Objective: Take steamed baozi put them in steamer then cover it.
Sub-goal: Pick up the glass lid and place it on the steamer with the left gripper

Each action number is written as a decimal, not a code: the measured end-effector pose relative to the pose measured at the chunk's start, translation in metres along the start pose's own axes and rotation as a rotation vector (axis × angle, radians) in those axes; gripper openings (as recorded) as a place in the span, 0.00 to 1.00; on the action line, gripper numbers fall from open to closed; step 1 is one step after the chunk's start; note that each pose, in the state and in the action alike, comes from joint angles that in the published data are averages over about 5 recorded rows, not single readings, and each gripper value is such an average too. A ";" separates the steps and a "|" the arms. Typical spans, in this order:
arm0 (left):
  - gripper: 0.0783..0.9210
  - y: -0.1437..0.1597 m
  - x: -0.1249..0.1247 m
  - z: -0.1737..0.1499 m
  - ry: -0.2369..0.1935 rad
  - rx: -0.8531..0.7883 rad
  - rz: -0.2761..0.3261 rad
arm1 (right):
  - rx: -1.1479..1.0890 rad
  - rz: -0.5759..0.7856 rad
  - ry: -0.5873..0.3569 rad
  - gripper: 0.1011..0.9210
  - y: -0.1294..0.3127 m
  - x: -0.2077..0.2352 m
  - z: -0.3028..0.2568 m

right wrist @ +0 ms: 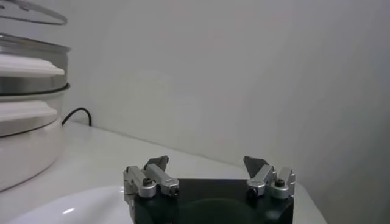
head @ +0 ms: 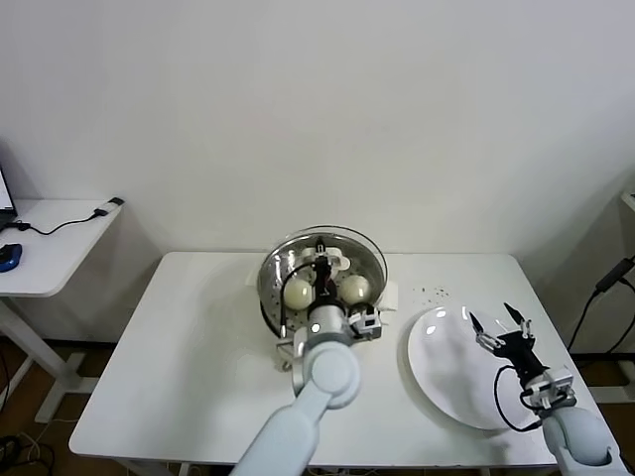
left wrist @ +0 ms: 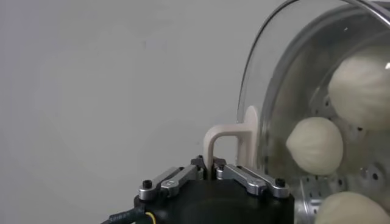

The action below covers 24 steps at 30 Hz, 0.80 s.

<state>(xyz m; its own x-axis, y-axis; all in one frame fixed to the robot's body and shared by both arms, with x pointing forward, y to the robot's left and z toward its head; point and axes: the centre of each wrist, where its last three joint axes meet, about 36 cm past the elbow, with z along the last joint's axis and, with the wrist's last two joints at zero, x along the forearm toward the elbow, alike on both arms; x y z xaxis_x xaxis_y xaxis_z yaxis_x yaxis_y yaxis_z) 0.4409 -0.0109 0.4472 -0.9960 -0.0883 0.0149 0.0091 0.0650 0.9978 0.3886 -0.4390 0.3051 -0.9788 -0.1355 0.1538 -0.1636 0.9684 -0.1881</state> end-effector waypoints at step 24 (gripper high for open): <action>0.08 -0.031 -0.015 -0.003 0.026 -0.052 0.021 | -0.001 0.001 0.001 0.88 0.001 0.001 0.004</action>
<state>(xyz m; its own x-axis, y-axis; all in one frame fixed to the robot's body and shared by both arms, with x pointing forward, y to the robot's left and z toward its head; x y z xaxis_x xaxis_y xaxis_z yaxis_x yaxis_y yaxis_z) 0.4554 -0.0147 0.4167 -0.9929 -0.1136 0.0366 0.0350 0.0158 0.9993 0.3872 -0.4388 0.3006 -0.9788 -0.1344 0.1547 -0.1626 0.9688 -0.1871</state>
